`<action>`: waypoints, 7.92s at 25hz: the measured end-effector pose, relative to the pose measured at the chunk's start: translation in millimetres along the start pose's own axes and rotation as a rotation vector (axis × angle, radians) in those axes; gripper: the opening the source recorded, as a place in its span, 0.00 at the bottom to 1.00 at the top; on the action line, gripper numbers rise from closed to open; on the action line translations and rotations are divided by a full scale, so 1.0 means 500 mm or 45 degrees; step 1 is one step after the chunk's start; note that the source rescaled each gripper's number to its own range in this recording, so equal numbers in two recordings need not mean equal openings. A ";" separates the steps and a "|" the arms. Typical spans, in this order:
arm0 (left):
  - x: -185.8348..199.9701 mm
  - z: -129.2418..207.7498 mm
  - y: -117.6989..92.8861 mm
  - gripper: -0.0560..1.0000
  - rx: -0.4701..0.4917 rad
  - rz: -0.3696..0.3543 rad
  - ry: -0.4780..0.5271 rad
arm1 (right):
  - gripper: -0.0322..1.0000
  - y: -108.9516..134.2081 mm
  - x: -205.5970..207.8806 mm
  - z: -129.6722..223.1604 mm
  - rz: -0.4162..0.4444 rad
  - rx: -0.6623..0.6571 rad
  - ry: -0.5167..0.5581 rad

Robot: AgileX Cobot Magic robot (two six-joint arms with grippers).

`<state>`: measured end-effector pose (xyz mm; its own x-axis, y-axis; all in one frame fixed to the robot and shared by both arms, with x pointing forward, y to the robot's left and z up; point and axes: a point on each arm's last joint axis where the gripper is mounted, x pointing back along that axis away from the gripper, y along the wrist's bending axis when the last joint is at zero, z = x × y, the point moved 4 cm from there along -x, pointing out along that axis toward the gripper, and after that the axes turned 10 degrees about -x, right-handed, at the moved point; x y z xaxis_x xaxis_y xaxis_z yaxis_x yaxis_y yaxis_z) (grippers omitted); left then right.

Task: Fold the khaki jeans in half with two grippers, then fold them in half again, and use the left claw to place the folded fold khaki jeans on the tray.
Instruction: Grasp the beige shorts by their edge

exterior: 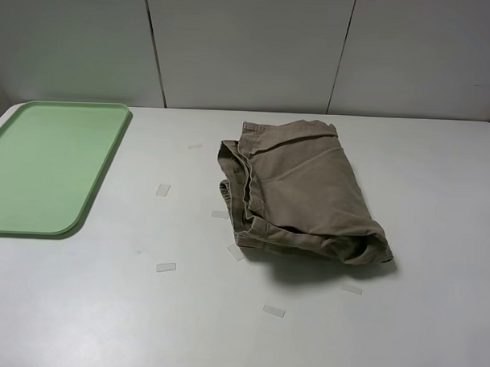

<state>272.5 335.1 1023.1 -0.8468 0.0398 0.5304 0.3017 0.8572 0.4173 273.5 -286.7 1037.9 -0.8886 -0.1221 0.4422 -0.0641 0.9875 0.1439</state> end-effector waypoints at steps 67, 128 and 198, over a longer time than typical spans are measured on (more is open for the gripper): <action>-0.286 -0.279 -0.094 0.97 0.444 0.492 0.169 | 1.00 -0.001 0.000 0.000 0.003 -0.001 0.000; -0.574 -0.258 -0.299 0.93 0.952 1.140 0.328 | 1.00 0.000 0.000 0.000 0.002 -0.002 0.000; -0.738 -0.273 -0.456 0.06 0.872 1.443 0.347 | 1.00 0.001 0.000 0.000 -0.006 -0.008 0.000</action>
<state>576.0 54.9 833.1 -0.1422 0.8563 0.4965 0.4258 0.5057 -0.7503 273.5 -286.1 1037.9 -0.8881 -0.1269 0.4418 -0.0654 0.9863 0.1517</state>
